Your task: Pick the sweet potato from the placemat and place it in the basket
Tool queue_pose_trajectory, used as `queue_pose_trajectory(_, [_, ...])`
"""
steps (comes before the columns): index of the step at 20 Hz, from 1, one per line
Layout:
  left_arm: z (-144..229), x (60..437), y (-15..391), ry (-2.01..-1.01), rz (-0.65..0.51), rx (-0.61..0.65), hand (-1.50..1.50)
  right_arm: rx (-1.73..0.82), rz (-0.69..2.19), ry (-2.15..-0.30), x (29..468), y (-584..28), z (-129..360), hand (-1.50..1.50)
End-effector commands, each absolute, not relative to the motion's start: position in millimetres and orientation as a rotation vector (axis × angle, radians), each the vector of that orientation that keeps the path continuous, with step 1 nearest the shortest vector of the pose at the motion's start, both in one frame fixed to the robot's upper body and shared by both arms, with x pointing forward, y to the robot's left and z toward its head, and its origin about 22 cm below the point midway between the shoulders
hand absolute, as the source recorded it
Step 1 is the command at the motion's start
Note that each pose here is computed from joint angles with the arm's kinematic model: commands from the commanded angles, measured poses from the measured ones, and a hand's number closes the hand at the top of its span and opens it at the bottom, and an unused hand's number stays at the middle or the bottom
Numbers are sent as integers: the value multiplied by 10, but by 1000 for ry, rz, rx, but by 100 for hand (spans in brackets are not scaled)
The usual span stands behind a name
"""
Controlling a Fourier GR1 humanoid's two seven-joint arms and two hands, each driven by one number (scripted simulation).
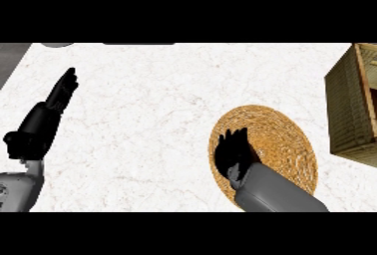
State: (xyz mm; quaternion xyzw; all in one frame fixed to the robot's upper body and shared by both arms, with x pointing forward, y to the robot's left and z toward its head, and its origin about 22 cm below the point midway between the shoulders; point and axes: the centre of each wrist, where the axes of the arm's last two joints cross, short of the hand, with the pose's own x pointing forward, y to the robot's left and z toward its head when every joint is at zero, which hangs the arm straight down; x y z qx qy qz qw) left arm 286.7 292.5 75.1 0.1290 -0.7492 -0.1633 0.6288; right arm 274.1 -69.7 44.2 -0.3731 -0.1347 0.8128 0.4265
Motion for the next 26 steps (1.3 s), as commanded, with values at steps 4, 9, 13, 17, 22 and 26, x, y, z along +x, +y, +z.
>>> queue_pose_trajectory(4, [692,2840,2975,-1715,-361,296,0,-1004,1989,-284,2667,-1040,431,-150])
queue_pose_trajectory(9, [707,2905,2918,-1725,-367,286,0,-933,1945,-288,2794,-997,273,150])
queue_pose_trajectory(13, [861,2929,2875,-1720,-385,302,0,-946,1993,-297,2627,-1043,-172,150])
queue_pose_trajectory(17, [701,2973,3057,-1724,-362,298,0,-945,2056,-350,2740,-1122,61,150])
queue_pose_trajectory(22, [710,2891,2895,-1717,-400,285,0,-997,2089,-439,2949,-1221,245,150])
queue_pose_trajectory(26, [661,2811,3077,-1689,-313,356,0,-1134,1720,-616,3123,-2416,819,150])
